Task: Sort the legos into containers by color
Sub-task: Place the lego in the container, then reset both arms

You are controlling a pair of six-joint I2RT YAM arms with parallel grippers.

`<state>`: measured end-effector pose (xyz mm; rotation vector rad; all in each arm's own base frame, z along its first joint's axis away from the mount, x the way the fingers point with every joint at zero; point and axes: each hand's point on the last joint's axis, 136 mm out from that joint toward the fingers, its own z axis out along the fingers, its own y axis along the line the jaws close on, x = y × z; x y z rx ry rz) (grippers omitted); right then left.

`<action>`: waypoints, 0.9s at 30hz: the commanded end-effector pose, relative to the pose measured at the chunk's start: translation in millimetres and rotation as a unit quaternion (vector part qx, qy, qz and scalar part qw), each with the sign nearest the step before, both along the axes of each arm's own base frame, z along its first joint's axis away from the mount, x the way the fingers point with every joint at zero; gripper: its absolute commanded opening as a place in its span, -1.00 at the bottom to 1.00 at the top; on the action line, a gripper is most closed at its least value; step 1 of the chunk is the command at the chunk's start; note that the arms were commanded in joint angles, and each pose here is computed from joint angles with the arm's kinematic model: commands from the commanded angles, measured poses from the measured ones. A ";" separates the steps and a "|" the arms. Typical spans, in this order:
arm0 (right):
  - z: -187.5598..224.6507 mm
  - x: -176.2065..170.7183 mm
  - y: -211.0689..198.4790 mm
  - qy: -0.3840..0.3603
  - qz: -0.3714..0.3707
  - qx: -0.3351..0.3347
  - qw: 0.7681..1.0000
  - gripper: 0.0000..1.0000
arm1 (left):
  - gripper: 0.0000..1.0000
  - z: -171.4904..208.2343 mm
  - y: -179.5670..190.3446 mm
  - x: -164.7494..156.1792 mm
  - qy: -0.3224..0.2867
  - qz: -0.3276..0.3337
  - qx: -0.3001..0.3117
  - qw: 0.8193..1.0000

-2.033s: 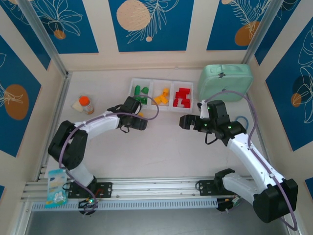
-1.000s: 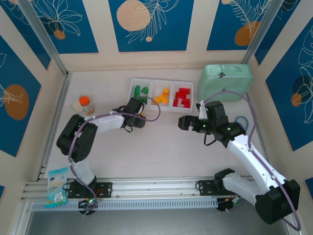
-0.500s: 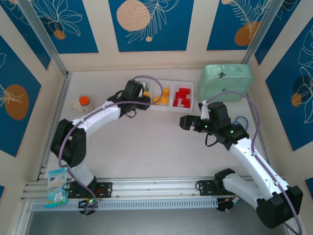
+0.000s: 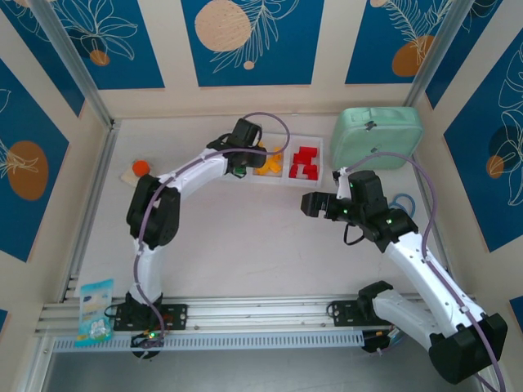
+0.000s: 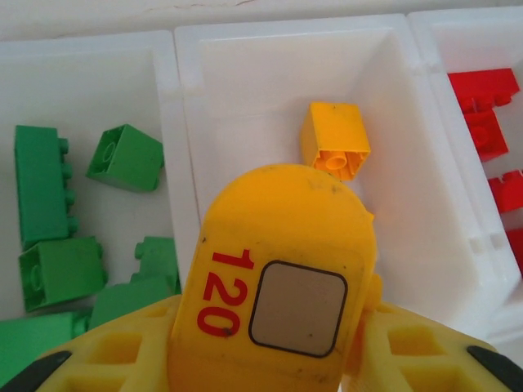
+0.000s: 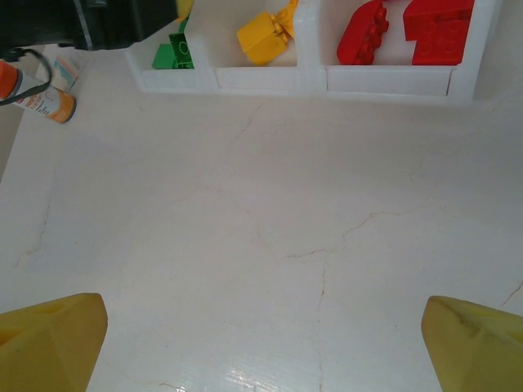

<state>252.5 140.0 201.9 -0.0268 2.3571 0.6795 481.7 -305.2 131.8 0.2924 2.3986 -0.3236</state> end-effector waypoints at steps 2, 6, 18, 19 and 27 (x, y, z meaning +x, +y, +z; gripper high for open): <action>3.8 -3.9 -5.0 -0.007 -0.001 -0.014 1.000 0.98 | -0.36 6.2 -17.1 8.7 0.001 0.013 -0.012 1.000; 5.7 -5.7 -6.1 -0.006 0.000 -0.015 1.000 0.98 | -0.31 4.9 -26.7 17.3 -0.008 0.015 -0.019 1.000; 2.4 -8.5 -9.8 -0.004 0.000 -0.023 1.000 0.98 | 0.96 29.0 -17.7 15.5 -0.052 0.037 -0.019 0.998; 2.6 -9.1 -8.9 -0.002 0.001 -0.020 1.000 0.98 | 0.99 34.1 -13.0 12.8 -0.060 0.037 -0.016 0.997; -9.6 4.2 -22.7 -0.019 -0.036 -0.047 0.998 0.98 | 0.99 89.7 46.8 -42.7 -0.155 0.035 -0.005 0.987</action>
